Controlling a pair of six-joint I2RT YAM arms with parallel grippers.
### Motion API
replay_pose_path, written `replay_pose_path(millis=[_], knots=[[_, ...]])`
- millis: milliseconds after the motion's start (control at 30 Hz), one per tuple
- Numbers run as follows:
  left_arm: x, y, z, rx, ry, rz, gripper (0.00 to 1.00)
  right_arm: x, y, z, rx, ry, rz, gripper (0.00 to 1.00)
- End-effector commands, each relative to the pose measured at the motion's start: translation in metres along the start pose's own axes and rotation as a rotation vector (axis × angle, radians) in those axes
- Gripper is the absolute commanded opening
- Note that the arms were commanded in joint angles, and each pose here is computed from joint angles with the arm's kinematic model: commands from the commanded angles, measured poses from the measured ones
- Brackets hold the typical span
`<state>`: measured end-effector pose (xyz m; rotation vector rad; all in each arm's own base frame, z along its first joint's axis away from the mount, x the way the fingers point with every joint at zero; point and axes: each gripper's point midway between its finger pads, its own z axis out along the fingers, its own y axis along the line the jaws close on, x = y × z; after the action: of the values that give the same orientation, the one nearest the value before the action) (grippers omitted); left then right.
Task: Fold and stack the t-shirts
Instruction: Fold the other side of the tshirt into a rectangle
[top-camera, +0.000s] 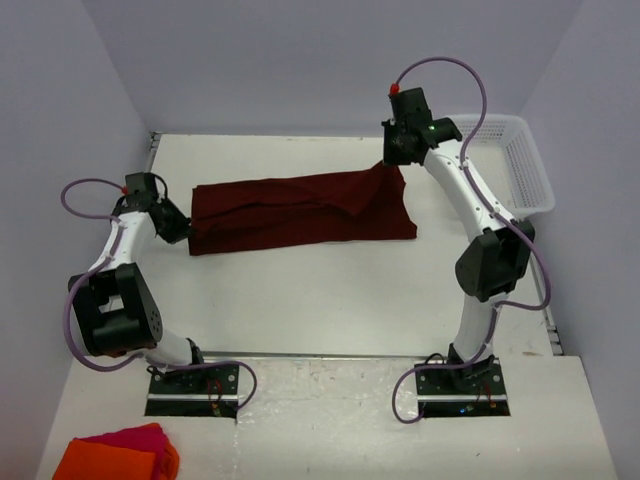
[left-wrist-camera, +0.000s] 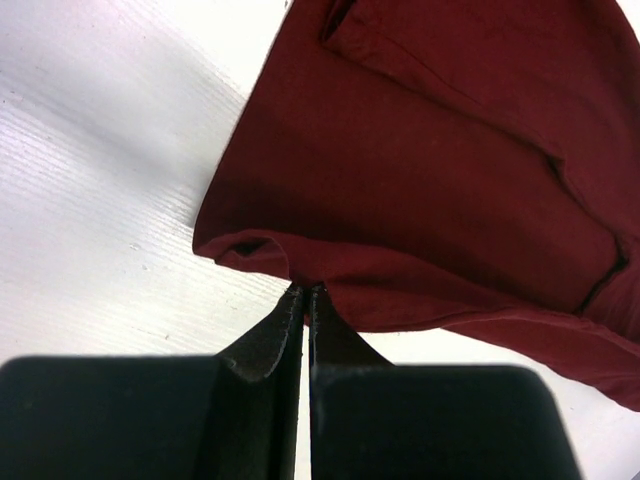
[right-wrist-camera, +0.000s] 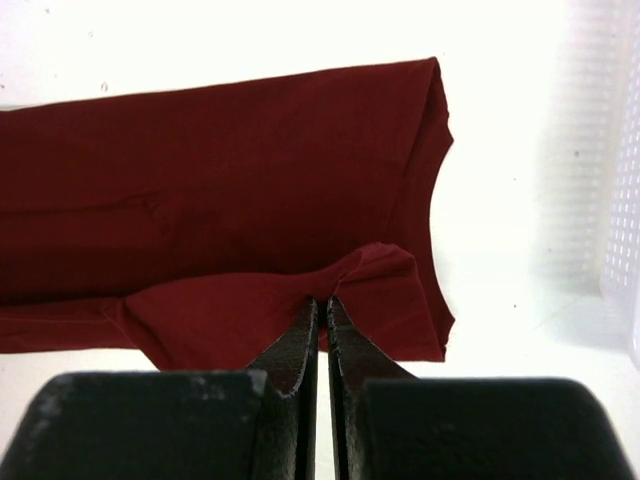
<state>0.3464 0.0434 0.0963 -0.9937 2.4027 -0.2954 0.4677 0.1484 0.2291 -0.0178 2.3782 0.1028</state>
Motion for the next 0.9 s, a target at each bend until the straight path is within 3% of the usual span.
replay_pose_path(millis=[0,533,600,633,667,733,833,867], knots=[[-0.022,-0.012,-0.001,0.037,-0.060,-0.008,0.00,-0.015,-0.003,0.000,-0.020,-0.012,-0.020,0.00],[-0.049,-0.025,0.019,0.059,-0.098,-0.020,0.01,-0.002,0.018,0.062,-0.139,0.095,-0.052,0.00],[-0.059,-0.029,0.023,0.061,-0.120,-0.027,0.21,-0.007,0.020,0.076,-0.157,0.085,-0.057,0.00],[-0.069,-0.034,0.025,0.080,-0.151,-0.027,0.58,-0.011,0.026,0.091,-0.183,0.082,-0.062,0.00],[-0.074,-0.037,0.025,0.085,-0.163,-0.033,0.76,-0.014,0.028,0.096,-0.199,0.074,-0.059,0.00],[-0.087,-0.044,0.020,0.097,-0.208,-0.046,1.00,-0.032,0.037,0.111,-0.250,0.014,-0.028,0.00],[-0.101,-0.054,-0.013,0.100,-0.295,-0.044,1.00,-0.050,0.043,0.120,-0.286,-0.078,-0.054,0.52],[-0.110,-0.052,-0.026,0.049,-0.374,-0.009,1.00,-0.068,0.041,0.106,-0.276,-0.155,-0.068,0.71]])
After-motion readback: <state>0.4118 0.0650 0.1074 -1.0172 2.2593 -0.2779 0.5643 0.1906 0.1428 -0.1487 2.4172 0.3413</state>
